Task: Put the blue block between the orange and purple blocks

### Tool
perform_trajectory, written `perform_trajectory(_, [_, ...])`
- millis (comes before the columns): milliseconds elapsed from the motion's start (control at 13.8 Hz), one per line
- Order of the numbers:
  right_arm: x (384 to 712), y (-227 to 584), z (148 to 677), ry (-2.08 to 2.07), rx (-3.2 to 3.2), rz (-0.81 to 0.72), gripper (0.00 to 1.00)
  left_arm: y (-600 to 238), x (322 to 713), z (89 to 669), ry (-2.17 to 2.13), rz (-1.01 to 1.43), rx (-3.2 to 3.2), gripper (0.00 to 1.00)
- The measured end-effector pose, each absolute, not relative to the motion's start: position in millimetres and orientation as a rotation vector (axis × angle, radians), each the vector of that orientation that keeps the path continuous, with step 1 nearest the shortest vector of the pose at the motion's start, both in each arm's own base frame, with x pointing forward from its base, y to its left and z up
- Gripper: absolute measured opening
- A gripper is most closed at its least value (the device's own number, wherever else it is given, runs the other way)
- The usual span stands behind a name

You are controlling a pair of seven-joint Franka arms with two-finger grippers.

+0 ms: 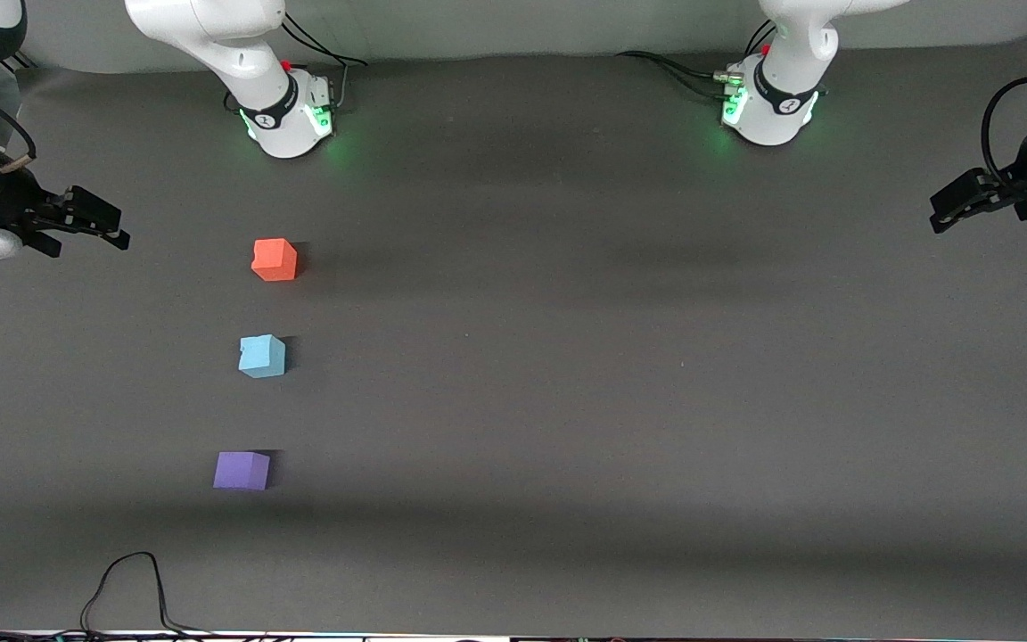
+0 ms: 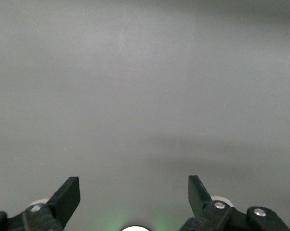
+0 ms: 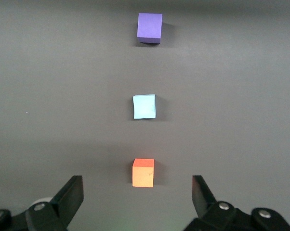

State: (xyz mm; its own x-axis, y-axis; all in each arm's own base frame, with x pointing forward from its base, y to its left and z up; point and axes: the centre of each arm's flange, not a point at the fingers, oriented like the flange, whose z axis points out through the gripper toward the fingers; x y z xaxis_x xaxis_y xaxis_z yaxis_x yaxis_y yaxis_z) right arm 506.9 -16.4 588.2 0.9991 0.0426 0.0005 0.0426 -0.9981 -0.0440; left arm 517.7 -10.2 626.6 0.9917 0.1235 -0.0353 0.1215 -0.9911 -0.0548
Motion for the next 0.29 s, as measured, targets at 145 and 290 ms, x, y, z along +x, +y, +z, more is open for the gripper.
perform_trajectory(145, [506.5,-15.7,587.8,-0.079,-3.12,0.009,1.0,-9.5,517.1,626.9,-0.192,0.067,-3.082,1.0])
perform_trajectory(290, [506.6,-9.6,587.9,-0.116,-3.155,0.012,1.0,-9.4,517.0,627.6,-0.192,0.067,-3.082,1.0])
